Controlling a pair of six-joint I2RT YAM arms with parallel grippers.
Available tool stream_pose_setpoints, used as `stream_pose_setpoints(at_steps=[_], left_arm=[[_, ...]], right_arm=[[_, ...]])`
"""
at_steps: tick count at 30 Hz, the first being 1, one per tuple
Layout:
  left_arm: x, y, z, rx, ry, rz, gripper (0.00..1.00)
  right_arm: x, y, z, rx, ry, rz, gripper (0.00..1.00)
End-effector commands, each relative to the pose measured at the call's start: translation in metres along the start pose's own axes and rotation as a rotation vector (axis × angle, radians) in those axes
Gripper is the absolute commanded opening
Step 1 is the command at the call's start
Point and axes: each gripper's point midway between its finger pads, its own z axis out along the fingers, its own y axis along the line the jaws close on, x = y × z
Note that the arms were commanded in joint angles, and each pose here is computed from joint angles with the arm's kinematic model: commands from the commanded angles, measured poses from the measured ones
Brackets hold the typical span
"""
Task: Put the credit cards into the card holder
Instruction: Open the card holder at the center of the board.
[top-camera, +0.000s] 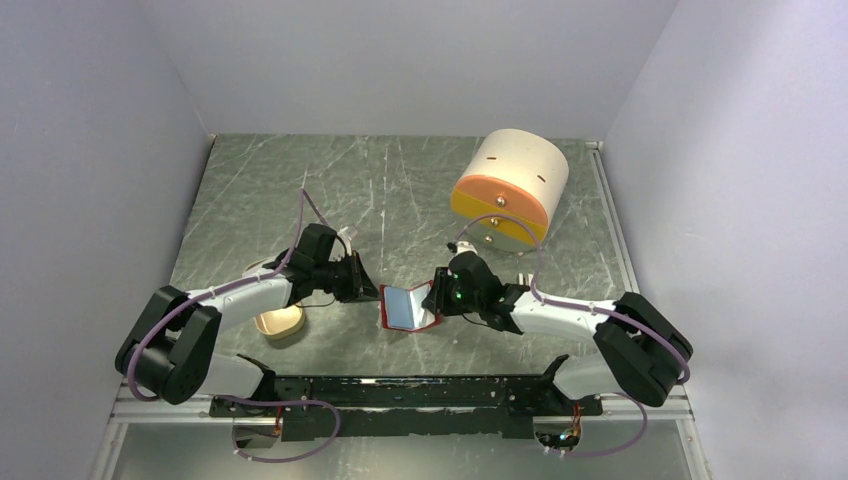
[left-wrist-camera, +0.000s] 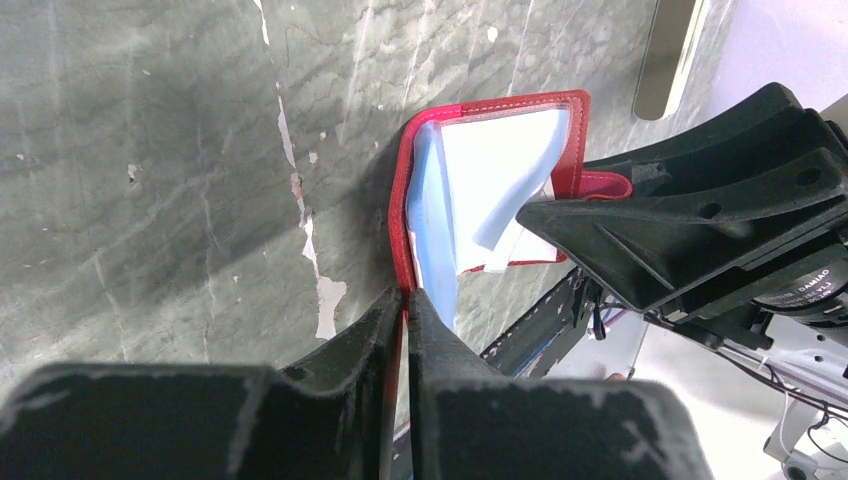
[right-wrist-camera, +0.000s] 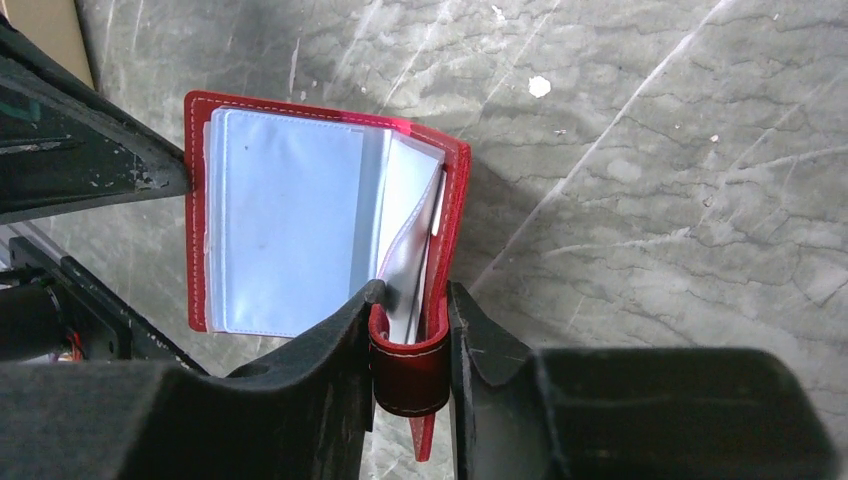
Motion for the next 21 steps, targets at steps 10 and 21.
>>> stream_pose_setpoints(at_steps=[10, 21], left_arm=[[-0.003, -0.022, -0.003, 0.097, -0.008, 0.036, 0.29], [-0.003, -0.017, 0.001, 0.078, 0.001, 0.033, 0.3]], right_arm=[[0.004, -0.012, -0.004, 0.02, -0.008, 0.01, 0.37], [-0.01, -0.006, -0.013, -0.049, -0.029, 0.028, 0.45]])
